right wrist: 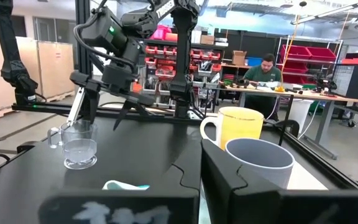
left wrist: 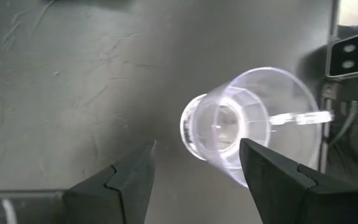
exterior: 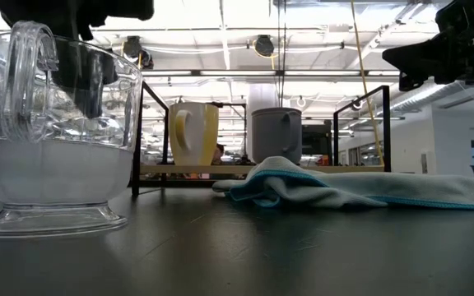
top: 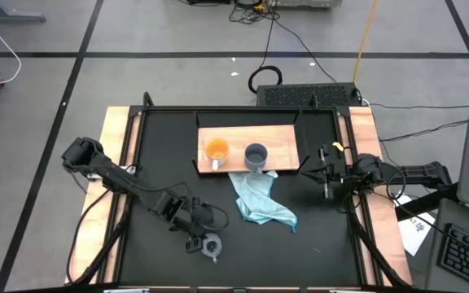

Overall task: Stack small to large cups/mugs on shelf
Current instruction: Put the transparent mug on the shelf

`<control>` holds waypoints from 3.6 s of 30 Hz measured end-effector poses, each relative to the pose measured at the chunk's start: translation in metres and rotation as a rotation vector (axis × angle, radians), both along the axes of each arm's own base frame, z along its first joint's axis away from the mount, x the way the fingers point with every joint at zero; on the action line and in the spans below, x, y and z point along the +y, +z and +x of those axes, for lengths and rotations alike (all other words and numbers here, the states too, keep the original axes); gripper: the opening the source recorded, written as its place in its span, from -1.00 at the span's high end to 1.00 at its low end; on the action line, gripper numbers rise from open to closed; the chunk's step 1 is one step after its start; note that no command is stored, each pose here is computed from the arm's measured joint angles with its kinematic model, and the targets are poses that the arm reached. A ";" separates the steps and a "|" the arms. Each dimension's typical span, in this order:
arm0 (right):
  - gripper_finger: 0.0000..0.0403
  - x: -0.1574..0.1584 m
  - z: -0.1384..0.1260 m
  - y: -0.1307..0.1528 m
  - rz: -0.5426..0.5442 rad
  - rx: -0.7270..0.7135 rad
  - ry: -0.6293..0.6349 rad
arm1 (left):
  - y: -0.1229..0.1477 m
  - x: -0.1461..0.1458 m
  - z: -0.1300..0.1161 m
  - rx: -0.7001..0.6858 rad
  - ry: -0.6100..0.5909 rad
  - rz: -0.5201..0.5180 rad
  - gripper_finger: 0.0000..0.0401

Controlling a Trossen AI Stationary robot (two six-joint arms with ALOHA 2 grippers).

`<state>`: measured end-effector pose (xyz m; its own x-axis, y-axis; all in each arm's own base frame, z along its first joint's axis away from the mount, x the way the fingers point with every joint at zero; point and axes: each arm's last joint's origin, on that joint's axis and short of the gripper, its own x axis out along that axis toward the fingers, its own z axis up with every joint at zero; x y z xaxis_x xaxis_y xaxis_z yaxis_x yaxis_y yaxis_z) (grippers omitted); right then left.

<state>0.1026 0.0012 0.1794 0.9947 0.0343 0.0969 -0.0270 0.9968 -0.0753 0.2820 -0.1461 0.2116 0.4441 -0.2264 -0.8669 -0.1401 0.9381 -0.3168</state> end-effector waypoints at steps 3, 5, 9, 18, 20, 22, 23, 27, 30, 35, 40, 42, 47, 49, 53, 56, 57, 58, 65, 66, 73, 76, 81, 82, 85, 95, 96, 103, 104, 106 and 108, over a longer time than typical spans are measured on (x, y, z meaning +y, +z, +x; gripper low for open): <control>1.00 0.000 0.000 0.000 0.000 0.000 0.000 | -0.004 0.001 0.000 -0.013 0.017 0.011 -0.17; 1.00 0.000 0.000 0.000 0.000 0.000 0.000 | -0.006 0.000 0.001 -0.041 0.016 -0.002 -0.17; 1.00 0.000 0.000 0.000 0.000 0.000 0.000 | -0.010 0.000 0.001 -0.067 0.009 -0.010 -0.17; 1.00 0.000 0.000 0.000 0.000 -0.001 0.000 | -0.027 -0.004 0.007 -0.026 -0.016 0.002 -0.17; 1.00 0.000 0.000 0.001 0.000 -0.008 0.000 | -0.033 -0.005 0.009 -0.014 -0.028 0.005 -0.17; 1.00 0.000 0.000 0.001 0.000 -0.009 -0.001 | -0.036 -0.007 0.012 -0.027 -0.042 0.002 -0.17; 1.00 0.000 0.000 0.001 0.000 -0.012 -0.001 | -0.037 -0.007 0.012 -0.023 -0.048 0.004 -0.17; 1.00 0.000 0.000 0.001 0.000 -0.008 -0.001 | -0.034 -0.007 0.013 -0.052 -0.061 -0.001 -0.16; 1.00 0.000 0.001 0.000 0.000 -0.004 -0.001 | -0.032 -0.008 0.014 -0.069 -0.080 0.000 -0.06; 1.00 0.000 0.001 0.000 0.001 -0.002 -0.001 | -0.032 -0.007 0.014 -0.069 -0.089 -0.011 0.38; 1.00 0.000 0.001 0.000 0.001 -0.002 -0.001 | -0.030 -0.008 0.016 -0.099 -0.131 -0.007 0.88; 1.00 0.000 0.001 0.000 0.001 -0.002 -0.001 | -0.030 -0.008 0.017 -0.112 -0.153 -0.014 0.95; 1.00 0.000 0.001 0.000 0.008 -0.001 0.000 | -0.022 -0.010 0.021 -0.144 -0.195 0.005 0.97; 1.00 0.000 0.001 0.000 0.008 -0.001 0.000 | -0.017 -0.011 0.023 -0.162 -0.227 0.022 0.98; 1.00 0.000 0.001 0.000 0.008 -0.001 0.000 | 0.004 -0.011 0.021 -0.214 -0.314 0.086 0.98; 1.00 0.000 0.001 0.000 0.008 -0.001 0.000 | 0.023 -0.006 0.012 -0.272 -0.313 0.154 0.99; 1.00 0.000 0.001 0.000 0.008 -0.001 0.000 | 0.030 -0.003 0.008 -0.282 -0.310 0.172 0.99; 1.00 0.000 0.001 0.000 0.008 0.000 0.000 | 0.035 -0.001 0.004 -0.291 -0.305 0.190 0.99; 1.00 0.000 0.001 0.000 0.006 0.001 0.000 | 0.065 0.014 -0.017 -0.359 -0.304 0.274 0.99; 1.00 0.000 0.001 0.000 0.006 0.002 -0.001 | 0.066 0.015 -0.019 -0.367 -0.312 0.284 0.99; 1.00 0.000 0.001 0.000 0.007 0.003 0.000 | 0.065 0.031 -0.032 -0.370 -0.330 0.322 1.00; 1.00 0.000 0.001 -0.001 0.007 0.011 -0.001 | 0.061 0.041 -0.039 -0.355 -0.314 0.328 1.00; 1.00 0.000 0.001 -0.002 0.008 0.020 0.000 | 0.056 0.056 -0.056 -0.398 -0.315 0.316 1.00; 1.00 0.000 0.001 -0.002 0.008 0.018 -0.001 | 0.054 0.059 -0.060 -0.423 -0.318 0.303 1.00; 1.00 0.000 0.001 -0.002 0.008 0.018 -0.001 | 0.049 0.068 -0.074 -0.513 -0.319 0.282 1.00; 1.00 0.000 0.001 -0.002 0.008 0.018 -0.001 | 0.017 0.091 -0.102 -0.645 -0.269 0.265 1.00; 1.00 0.000 0.001 -0.002 0.008 0.018 -0.001 | 0.013 0.093 -0.104 -0.649 -0.273 0.268 1.00; 1.00 0.000 0.001 -0.002 0.008 0.018 -0.001 | -0.010 0.107 -0.106 -0.664 -0.271 0.241 1.00; 1.00 0.000 0.001 -0.002 0.008 0.018 -0.001 | -0.010 0.109 -0.106 -0.668 -0.267 0.238 1.00; 1.00 0.000 0.001 -0.002 0.008 0.017 -0.001 | -0.010 0.111 -0.105 -0.685 -0.255 0.234 1.00; 1.00 0.000 0.001 -0.002 0.008 0.018 -0.001 | -0.009 0.113 -0.104 -0.696 -0.239 0.236 1.00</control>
<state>0.1034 0.0011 0.1779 0.9963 0.0327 0.0796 -0.0274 0.9974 -0.0665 0.1779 -0.0327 0.2026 0.8667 -0.2284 -0.4434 0.2329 0.9715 -0.0451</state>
